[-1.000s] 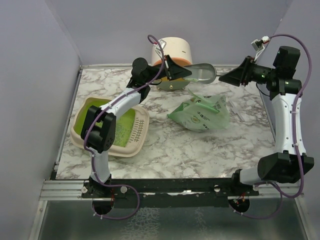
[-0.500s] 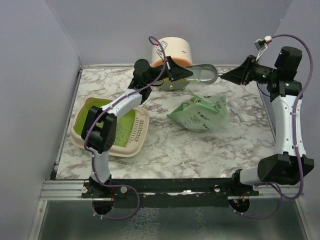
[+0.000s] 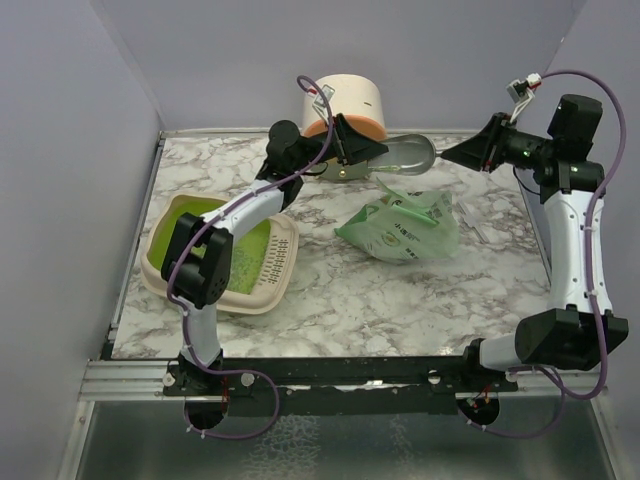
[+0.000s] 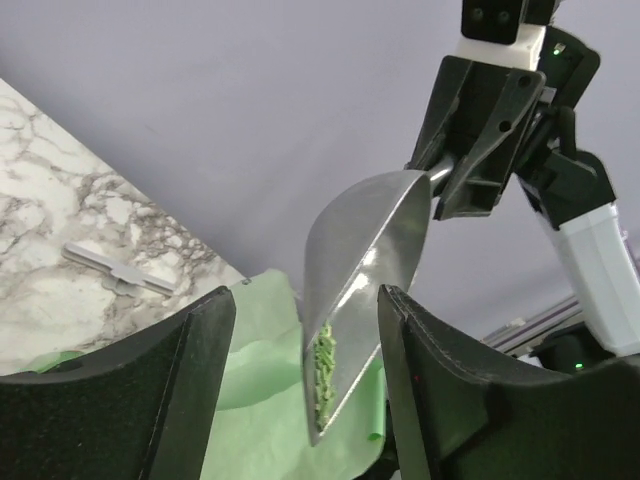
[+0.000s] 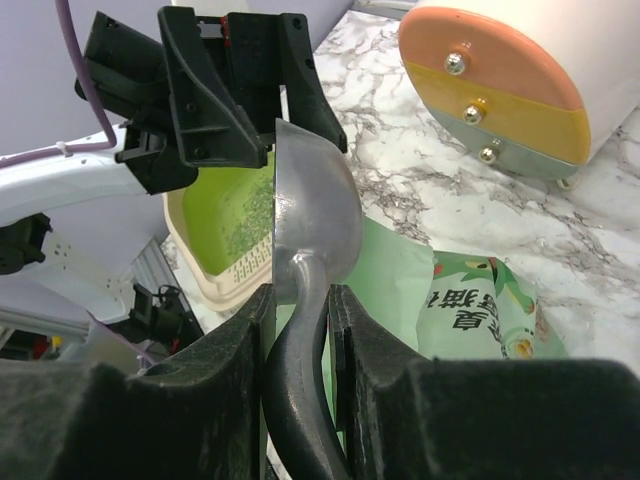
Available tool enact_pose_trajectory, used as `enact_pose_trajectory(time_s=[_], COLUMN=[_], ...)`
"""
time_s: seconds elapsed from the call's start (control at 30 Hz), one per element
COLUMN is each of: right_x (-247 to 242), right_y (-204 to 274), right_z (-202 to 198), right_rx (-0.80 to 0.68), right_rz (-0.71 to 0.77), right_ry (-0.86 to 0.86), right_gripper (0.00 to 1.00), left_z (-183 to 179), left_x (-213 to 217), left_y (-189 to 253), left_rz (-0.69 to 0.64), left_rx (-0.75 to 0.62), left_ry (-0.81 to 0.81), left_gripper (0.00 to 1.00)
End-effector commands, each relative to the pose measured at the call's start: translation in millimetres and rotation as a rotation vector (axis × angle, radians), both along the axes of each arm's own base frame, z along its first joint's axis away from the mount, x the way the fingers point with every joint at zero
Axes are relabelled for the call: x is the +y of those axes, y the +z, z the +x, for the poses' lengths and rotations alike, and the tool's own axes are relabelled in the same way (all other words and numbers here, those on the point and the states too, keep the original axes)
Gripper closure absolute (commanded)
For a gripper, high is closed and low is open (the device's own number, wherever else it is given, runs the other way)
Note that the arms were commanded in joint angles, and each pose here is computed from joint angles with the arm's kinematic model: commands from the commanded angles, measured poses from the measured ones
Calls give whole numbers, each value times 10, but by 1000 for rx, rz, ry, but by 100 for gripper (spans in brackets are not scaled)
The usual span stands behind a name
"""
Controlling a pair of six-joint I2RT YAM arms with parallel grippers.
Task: Fill the litter box with clean litter
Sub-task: Adjust the spatula.
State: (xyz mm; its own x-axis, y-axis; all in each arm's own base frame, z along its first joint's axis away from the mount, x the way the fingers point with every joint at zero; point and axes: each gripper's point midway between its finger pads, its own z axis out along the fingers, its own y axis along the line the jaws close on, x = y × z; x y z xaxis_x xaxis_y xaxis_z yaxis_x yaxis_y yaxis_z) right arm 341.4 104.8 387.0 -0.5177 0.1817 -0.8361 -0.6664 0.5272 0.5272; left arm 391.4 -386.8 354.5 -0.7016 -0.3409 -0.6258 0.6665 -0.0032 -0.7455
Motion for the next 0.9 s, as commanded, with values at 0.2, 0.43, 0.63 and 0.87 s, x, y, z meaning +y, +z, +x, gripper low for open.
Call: enact_pose_trajectory(time_s=[0.2, 0.43, 0.63, 0.87], right_x=[-141, -403, -675, -940], right_y=[379, 331, 232, 196], right_z=[-136, -221, -357, -573], right_rx=[-125, -145, -138, -136], right_rz=[-127, -267, -386, -513], right_ry=[-150, -337, -501, -635], right_gripper=[99, 99, 99, 99], left_z=[-156, -146, -414, -778], left_x=[300, 449, 491, 308], left_y=[277, -79, -183, -329], left_rz=[142, 442, 531, 540], left_rx=[-291, -422, -561, -680], left_ry=[48, 97, 27, -85], left_gripper=[1, 1, 1, 1])
